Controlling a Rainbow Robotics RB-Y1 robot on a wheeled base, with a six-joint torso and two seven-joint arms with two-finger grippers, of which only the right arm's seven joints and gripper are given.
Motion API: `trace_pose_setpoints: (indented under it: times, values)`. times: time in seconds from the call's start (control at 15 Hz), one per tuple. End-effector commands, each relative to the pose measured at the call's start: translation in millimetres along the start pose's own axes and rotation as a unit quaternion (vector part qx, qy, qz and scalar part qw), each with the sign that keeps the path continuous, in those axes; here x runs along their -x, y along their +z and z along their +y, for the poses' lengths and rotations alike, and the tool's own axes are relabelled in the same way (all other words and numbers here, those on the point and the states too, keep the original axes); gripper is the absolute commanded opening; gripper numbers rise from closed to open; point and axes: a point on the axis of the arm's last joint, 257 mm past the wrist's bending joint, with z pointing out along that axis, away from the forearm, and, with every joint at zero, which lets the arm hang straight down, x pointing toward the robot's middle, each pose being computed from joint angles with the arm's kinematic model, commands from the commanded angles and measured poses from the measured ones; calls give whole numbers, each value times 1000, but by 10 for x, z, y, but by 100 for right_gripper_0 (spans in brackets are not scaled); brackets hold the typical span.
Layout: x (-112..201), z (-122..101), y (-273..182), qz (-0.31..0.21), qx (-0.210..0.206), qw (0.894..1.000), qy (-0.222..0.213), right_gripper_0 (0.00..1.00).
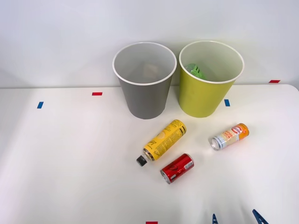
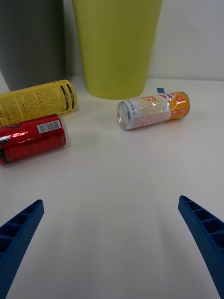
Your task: Put cans in the gray bin, plastic bottles in the light green bin
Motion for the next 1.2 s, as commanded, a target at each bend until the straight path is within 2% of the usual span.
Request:
trace_pose_setpoints:
  times: [0.07,1.2]
  values:
    - [0,0,0,0,0,1000,0,100]
    - [0,0,0,0,0,1000,0,100]
